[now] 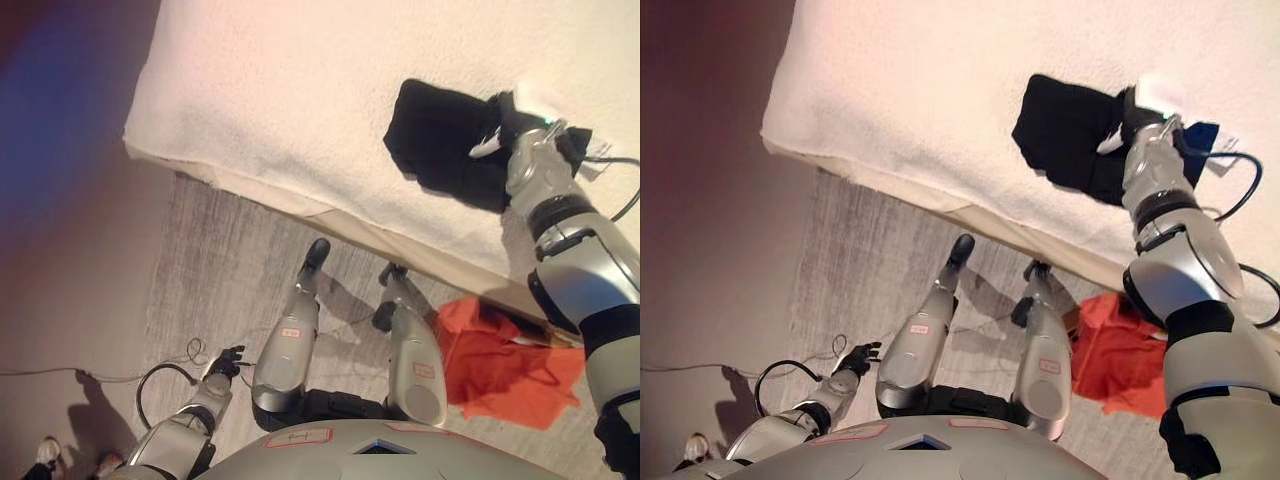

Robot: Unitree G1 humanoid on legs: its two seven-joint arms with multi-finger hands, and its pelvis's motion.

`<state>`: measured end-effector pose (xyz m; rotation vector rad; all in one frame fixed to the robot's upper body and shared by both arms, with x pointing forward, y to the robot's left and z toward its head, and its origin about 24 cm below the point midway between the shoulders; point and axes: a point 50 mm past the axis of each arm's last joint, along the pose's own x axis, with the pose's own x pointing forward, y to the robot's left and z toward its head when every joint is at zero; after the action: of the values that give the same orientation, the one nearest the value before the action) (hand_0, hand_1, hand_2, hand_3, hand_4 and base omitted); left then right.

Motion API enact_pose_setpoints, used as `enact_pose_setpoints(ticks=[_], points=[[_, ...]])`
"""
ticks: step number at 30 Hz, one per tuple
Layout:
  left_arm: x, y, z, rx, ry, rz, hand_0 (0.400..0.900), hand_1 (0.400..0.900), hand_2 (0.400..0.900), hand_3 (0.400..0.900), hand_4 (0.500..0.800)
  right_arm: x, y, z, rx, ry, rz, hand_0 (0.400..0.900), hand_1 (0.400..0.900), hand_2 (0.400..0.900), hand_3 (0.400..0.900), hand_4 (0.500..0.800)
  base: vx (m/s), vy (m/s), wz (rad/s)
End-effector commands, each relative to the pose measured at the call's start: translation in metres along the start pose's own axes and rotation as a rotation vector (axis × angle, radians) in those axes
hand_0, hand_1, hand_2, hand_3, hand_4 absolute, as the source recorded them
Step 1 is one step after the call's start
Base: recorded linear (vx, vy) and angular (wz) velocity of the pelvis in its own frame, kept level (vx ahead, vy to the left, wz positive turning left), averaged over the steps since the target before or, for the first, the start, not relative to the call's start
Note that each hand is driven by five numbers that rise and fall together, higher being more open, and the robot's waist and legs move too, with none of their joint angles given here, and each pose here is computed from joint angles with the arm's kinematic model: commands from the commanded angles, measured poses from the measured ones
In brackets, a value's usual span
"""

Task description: Put the clothes on the bed into the basket.

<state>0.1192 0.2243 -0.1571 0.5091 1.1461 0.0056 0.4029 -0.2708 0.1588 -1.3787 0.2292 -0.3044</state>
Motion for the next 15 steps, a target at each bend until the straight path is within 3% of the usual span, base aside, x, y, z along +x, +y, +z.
enact_pose_setpoints(ticks=[1,9,10,11,12,15], points=[[-0.005,0.024,-0.043,0.031,0.144,0.062,0.9,0.9,0.9,0.9,0.8,0.007,-0.037,0.009,0.044,-0.022,-0.089,0.9,0.9,0.9,0.9,0.8,-0.099,-0.005,0.04],[-0.004,0.024,-0.035,0.039,0.104,0.043,0.9,0.9,0.9,0.9,0.8,0.01,-0.086,0.009,0.128,-0.048,-0.202,0.9,0.9,0.9,0.9,0.8,-0.068,0.01,0.01],[-0.003,0.024,-0.033,0.041,0.096,0.044,0.9,0.9,0.9,0.9,0.8,0.01,-0.089,0.007,0.146,-0.045,-0.21,0.561,0.561,0.561,0.561,0.596,-0.038,0.036,0.01],[-0.003,0.024,-0.031,0.039,0.09,0.045,0.9,0.9,0.9,0.9,0.8,0.01,-0.092,0.005,0.169,-0.047,-0.225,0.561,0.561,0.561,0.561,0.596,-0.029,0.036,0.0],[-0.003,0.025,-0.029,0.038,0.085,0.047,0.9,0.9,0.9,0.9,0.8,0.01,-0.097,0.006,0.176,-0.056,-0.239,0.4,0.4,0.4,0.4,0.5,-0.025,0.034,0.0],[-0.002,0.026,-0.029,0.039,0.083,0.05,0.9,0.9,0.9,0.9,0.8,0.01,-0.098,0.006,0.194,-0.058,-0.247,0.4,0.4,0.4,0.4,0.5,-0.01,0.025,-0.05]])
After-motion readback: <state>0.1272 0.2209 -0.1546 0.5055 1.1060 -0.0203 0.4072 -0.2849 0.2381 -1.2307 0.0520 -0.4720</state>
